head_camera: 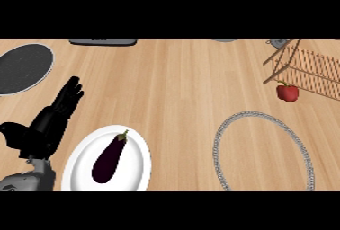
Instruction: Pick the squash from the placemat and place it in the tiered shelf
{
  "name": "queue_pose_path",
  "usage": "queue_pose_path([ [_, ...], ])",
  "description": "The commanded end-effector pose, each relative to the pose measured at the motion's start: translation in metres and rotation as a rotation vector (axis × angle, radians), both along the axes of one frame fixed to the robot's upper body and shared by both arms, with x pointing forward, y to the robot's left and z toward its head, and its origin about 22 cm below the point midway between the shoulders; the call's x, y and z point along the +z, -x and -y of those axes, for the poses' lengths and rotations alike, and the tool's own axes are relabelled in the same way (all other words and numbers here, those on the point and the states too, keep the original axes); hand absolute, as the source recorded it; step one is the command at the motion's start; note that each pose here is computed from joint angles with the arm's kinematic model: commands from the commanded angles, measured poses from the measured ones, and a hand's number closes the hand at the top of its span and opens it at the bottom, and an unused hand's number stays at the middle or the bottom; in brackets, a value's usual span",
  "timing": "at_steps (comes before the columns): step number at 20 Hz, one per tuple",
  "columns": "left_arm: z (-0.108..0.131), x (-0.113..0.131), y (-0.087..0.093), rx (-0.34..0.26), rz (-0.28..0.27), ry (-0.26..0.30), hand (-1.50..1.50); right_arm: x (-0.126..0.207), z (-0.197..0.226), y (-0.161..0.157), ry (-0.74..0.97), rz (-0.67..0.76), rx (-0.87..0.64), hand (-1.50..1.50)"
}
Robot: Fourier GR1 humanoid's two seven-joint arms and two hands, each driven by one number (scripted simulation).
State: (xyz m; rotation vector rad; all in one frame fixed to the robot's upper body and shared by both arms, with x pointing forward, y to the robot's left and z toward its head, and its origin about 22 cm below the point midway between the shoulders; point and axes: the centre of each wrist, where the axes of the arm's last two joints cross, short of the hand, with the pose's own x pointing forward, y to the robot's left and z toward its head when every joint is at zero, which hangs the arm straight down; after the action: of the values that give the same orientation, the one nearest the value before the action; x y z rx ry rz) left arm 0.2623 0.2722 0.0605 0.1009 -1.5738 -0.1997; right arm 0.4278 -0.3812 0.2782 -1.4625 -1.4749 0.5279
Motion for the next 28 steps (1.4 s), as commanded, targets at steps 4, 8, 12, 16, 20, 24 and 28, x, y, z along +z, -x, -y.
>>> queue_pose_path([
  [4,-0.001,0.001,0.001,0.002,0.01,0.004,0.0,-0.027,0.015,-0.004,0.039,-0.231,0.106,1.5],
  [8,-0.008,0.005,0.008,-0.004,0.001,0.003,0.0,-0.042,0.023,-0.004,-0.003,-0.247,0.09,1.5],
  [12,0.001,0.004,0.006,0.006,0.012,-0.014,0.0,-0.037,0.041,0.004,-0.044,-0.212,-0.068,1.5],
  [16,-0.001,-0.006,0.015,-0.001,0.003,-0.015,0.0,-0.048,0.067,0.02,-0.072,-0.073,-0.286,1.5],
  [20,-0.001,0.009,0.002,0.006,0.021,0.006,0.0,-0.079,0.093,0.04,0.378,-0.47,-0.43,-1.5],
  [24,-0.012,-0.001,0.009,0.0,-0.002,0.003,0.0,-0.052,0.078,0.027,0.334,-0.567,-0.368,-1.5],
  [28,-0.006,-0.008,-0.002,0.023,0.003,0.005,0.0,-0.033,0.07,0.021,0.179,-0.392,-0.498,-1.5],
])
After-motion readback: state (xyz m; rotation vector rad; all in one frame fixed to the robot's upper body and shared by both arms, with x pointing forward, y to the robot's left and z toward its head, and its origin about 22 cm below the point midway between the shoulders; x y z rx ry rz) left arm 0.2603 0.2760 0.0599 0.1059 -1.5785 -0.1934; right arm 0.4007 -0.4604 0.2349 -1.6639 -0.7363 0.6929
